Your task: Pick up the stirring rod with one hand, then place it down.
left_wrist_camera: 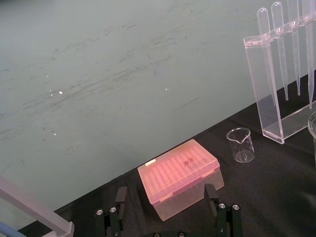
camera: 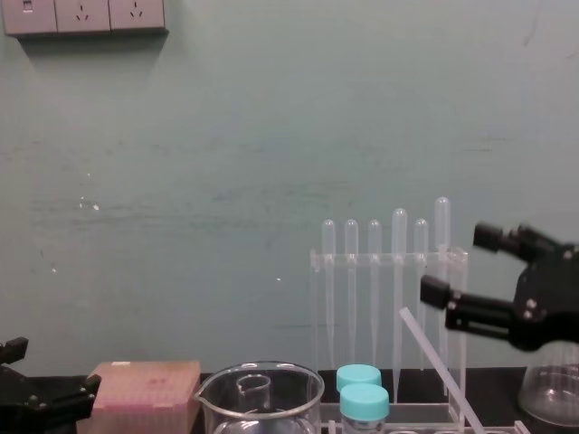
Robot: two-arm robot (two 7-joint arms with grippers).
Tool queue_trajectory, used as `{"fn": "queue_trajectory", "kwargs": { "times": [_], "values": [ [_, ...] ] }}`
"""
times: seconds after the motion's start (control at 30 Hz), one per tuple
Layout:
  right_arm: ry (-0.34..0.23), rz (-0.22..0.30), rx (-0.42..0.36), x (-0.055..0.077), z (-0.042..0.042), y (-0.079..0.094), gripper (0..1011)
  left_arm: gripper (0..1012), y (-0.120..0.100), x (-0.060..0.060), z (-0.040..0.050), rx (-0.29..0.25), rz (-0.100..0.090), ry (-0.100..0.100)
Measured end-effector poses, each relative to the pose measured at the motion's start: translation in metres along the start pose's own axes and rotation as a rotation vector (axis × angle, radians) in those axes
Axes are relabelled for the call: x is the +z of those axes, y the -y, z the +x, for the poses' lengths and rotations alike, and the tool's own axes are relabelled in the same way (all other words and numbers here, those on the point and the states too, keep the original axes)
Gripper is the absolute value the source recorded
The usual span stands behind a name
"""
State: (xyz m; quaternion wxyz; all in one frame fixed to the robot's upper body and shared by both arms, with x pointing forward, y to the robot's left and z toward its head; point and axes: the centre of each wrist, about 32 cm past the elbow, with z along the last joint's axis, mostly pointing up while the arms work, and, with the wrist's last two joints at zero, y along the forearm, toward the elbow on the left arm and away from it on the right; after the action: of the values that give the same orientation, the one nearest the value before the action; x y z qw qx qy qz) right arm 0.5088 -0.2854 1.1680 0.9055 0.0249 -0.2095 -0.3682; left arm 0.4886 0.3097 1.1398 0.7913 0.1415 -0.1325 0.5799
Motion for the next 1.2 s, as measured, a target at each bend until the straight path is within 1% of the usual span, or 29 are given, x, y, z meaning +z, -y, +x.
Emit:
{"fn": "queue_trajectory", "kwargs": {
  "times": [0.1,0.17,0.3,0.33,0.53,0.63,0.87,1.2],
  "values": [
    [-0.056,-0.034,0.024,-0.002,0.0012,-0.001,1000,1000,0.000,0.000,0.0000,0.000,0.000,0.000],
    [-0.106,-0.061,0.052,-0.004,0.0024,-0.002,1000,1000,0.000,0.000,0.0000,0.000,0.000,0.000],
    [-0.171,-0.094,0.093,-0.005,0.0032,-0.004,1000,1000,0.000,0.000,0.0000,0.000,0.000,0.000],
    [-0.171,-0.094,0.093,-0.005,0.0032,-0.004,1000,1000,0.000,0.000,0.0000,0.000,0.000,0.000],
    [-0.216,-0.138,0.116,-0.010,0.0028,-0.005,1000,1000,0.000,0.000,0.0000,0.000,0.000,0.000],
    [-0.229,-0.164,0.116,-0.014,0.0033,-0.006,1000,1000,0.000,0.000,0.0000,0.000,0.000,0.000],
    [-0.225,-0.200,0.117,-0.020,0.0047,-0.008,1000,1000,0.000,0.000,0.0000,0.000,0.000,0.000],
    [-0.198,-0.216,0.122,-0.023,0.0084,-0.007,1000,1000,0.000,0.000,0.0000,0.000,0.000,0.000]
  ]
}}
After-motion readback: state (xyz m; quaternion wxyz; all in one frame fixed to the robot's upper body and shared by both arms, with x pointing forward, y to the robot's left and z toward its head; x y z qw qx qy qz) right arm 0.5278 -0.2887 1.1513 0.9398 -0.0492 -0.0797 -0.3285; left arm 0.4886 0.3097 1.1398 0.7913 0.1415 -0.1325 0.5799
